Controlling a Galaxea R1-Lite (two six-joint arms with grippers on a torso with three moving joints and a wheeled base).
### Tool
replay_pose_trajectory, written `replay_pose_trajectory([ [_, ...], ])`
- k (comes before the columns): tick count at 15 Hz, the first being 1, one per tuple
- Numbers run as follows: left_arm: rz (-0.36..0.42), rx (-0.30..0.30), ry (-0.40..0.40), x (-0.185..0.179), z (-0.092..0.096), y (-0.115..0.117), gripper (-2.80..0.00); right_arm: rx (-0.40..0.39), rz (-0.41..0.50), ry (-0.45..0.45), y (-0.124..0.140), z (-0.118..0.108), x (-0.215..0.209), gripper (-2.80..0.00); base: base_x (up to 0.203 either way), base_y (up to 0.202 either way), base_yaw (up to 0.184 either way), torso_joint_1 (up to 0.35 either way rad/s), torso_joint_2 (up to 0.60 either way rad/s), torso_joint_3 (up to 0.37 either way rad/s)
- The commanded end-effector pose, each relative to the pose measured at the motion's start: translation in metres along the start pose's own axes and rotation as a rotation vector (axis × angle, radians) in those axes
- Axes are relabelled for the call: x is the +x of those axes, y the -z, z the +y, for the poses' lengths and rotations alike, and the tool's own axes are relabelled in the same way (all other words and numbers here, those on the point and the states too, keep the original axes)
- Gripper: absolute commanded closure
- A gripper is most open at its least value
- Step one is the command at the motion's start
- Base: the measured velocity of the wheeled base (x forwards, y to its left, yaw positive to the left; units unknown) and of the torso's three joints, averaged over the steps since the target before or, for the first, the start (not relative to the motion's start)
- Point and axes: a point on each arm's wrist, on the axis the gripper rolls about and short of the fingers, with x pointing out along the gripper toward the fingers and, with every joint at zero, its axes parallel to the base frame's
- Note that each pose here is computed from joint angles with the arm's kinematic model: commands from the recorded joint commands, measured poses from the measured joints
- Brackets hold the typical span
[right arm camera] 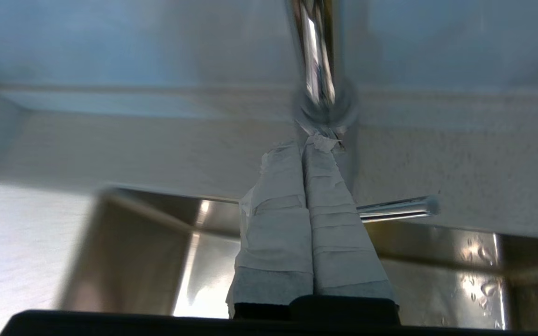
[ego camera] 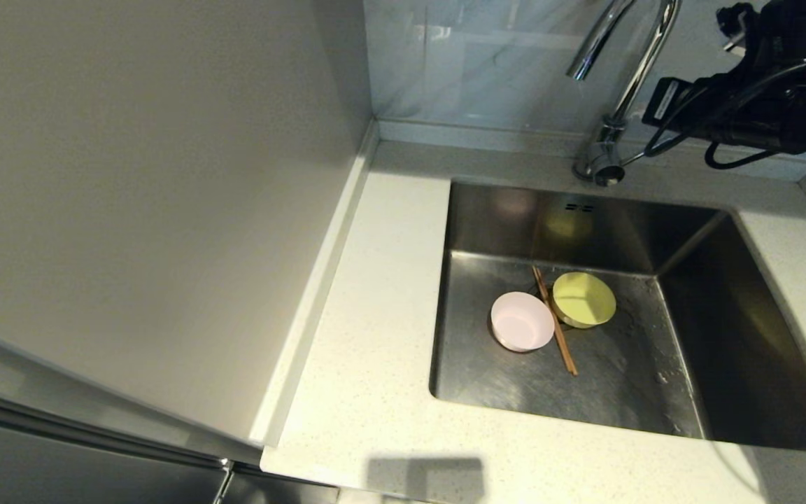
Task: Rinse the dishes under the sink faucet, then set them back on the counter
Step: Turn on the faucet
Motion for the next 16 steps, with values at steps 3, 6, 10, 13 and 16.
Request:
replay_pose_trajectory([
  [3,-0.004,0.000,-0.001,0.000,0.000,0.000,0.00,0.003,0.036,0.094,0.022,-0.009,0.023,0.00,0.000,0.000,0.000,0.000,0.00,0.000],
  [6,-0.004,0.000,-0.001,0.000,0.000,0.000,0.00,0.006,0.027,0.116,0.023,-0.009,0.024,0.00,0.000,0.000,0.000,0.000,0.00,0.000],
  [10,-0.004,0.000,-0.001,0.000,0.000,0.000,0.00,0.004,-0.064,0.083,0.015,-0.005,0.026,0.00,0.000,0.000,0.000,0.000,0.00,0.000],
  [13,-0.004,0.000,-0.001,0.000,0.000,0.000,0.00,-0.091,-0.054,0.084,0.019,-0.005,0.030,0.00,0.000,0.000,0.000,0.000,0.00,0.000],
  [16,-0.004,0.000,-0.001,0.000,0.000,0.000,0.00,-0.201,-0.053,0.088,0.020,-0.005,0.032,0.00,0.000,0.000,0.000,0.000,0.00,0.000],
])
